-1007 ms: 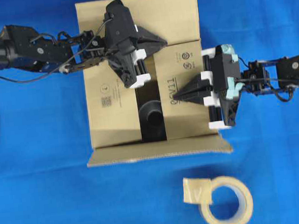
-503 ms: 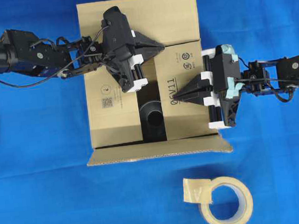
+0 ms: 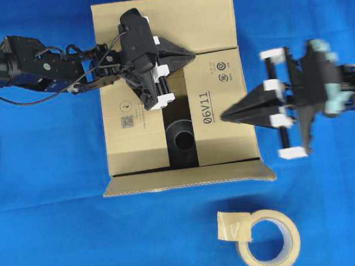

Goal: Close the cardboard box.
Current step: 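Swing the right gripper down toward the front flap of the box, then fold the front flap up and over with the right gripper, then lift the left gripper away toward the back flap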

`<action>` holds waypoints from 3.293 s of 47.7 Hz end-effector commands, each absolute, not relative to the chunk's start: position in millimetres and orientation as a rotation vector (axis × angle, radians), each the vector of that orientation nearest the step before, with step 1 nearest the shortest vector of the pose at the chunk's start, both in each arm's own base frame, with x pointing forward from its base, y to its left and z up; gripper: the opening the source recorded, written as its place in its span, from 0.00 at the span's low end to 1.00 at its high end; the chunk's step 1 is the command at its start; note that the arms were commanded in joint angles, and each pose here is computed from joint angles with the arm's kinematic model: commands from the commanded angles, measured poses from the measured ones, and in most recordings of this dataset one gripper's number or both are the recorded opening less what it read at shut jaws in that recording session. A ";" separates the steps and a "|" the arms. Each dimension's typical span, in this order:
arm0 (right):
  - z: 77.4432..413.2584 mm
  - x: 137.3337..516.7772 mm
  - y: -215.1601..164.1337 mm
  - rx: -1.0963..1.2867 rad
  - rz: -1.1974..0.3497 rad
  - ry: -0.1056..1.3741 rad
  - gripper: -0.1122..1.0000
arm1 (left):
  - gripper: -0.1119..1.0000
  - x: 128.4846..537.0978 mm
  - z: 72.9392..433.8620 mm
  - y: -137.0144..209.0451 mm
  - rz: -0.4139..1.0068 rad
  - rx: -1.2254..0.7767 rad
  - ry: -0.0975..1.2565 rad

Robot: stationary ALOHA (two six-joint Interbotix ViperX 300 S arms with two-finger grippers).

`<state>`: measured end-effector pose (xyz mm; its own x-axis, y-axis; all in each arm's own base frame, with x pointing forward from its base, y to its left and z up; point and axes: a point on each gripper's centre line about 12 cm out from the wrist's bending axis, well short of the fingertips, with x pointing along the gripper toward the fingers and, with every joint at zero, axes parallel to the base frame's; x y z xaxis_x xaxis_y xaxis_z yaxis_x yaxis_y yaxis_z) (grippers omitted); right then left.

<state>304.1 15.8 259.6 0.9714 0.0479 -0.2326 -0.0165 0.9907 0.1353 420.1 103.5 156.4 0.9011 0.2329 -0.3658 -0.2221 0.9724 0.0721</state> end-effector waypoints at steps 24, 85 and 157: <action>256.0 267.8 115.1 0.069 0.390 0.244 0.10 | 0.10 417.9 162.0 104.4 0.241 0.026 0.368; 200.6 296.7 -1.1 0.144 -0.037 0.418 0.10 | 0.10 418.8 161.7 97.2 0.224 0.027 0.369; 168.2 307.6 -4.6 0.167 -0.066 0.525 0.10 | 0.10 387.8 308.7 194.1 0.428 0.068 0.390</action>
